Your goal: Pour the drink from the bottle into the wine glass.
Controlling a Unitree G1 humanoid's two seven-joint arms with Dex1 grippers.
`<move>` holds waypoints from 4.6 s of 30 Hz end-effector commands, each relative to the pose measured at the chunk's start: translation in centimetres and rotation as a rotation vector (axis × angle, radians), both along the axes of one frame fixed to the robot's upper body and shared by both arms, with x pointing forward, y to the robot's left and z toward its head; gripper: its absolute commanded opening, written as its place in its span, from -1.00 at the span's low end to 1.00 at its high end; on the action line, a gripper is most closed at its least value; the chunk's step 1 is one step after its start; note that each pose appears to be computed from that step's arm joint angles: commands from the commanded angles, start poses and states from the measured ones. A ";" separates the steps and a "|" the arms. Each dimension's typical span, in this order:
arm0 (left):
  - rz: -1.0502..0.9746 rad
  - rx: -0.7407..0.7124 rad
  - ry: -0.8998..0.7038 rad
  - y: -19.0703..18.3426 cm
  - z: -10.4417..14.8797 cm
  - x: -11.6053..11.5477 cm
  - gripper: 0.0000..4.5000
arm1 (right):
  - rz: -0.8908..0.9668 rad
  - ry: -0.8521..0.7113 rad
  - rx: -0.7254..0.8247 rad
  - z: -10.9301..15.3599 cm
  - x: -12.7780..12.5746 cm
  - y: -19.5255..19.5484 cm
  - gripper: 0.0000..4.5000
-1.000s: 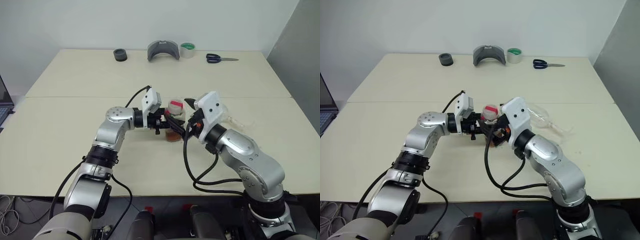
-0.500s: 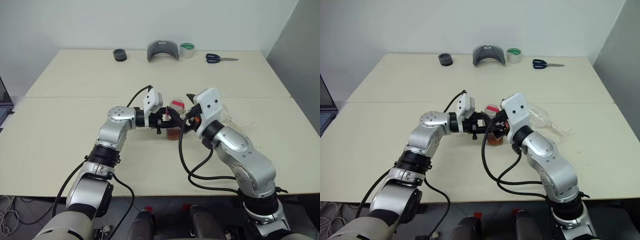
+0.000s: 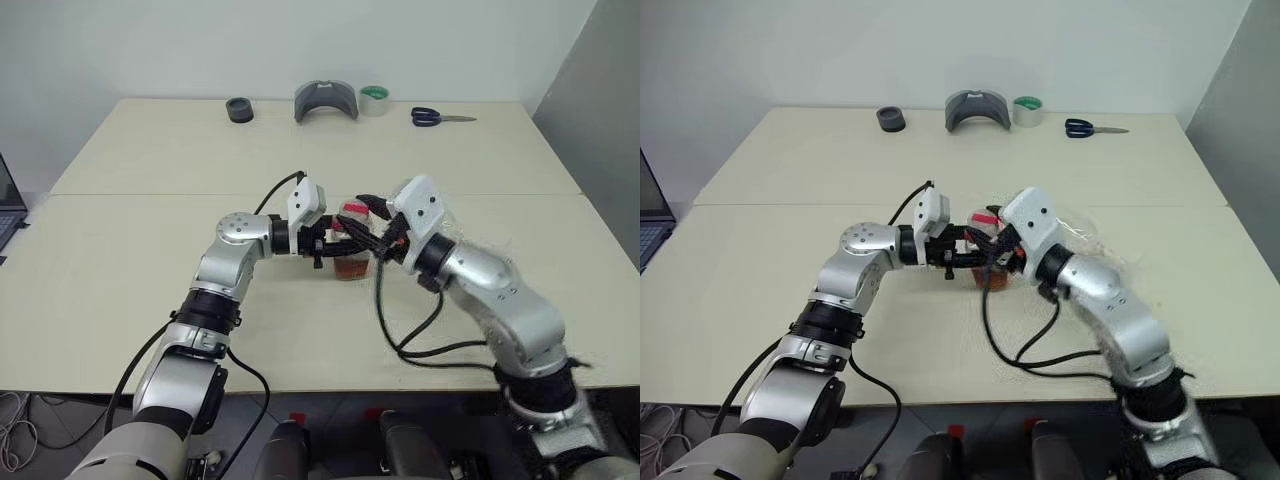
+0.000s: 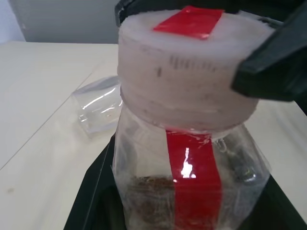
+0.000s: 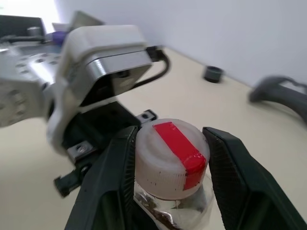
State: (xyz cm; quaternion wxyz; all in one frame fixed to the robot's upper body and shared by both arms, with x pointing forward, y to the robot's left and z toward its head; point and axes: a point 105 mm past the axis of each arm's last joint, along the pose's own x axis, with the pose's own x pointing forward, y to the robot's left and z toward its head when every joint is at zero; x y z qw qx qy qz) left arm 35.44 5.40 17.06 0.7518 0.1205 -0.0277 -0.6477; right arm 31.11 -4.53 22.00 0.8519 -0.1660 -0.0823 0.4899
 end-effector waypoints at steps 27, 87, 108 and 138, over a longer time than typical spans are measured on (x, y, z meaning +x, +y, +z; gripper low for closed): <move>-0.002 -0.053 -0.068 -0.9 2.7 1.3 -0.19 | -0.405 -0.101 0.205 1.5 -0.2 0.9 1.00; -0.063 -0.024 -0.045 0.0 2.9 0.2 -0.20 | -0.065 -0.109 0.145 3.8 0.3 -0.6 1.00; -0.059 -0.021 -0.056 0.0 3.0 0.3 -0.20 | -0.066 -0.084 0.121 2.5 0.3 0.3 1.00; -0.033 -0.013 -0.072 0.4 3.0 0.4 -0.20 | -0.198 -0.031 0.148 2.7 0.6 -3.0 1.00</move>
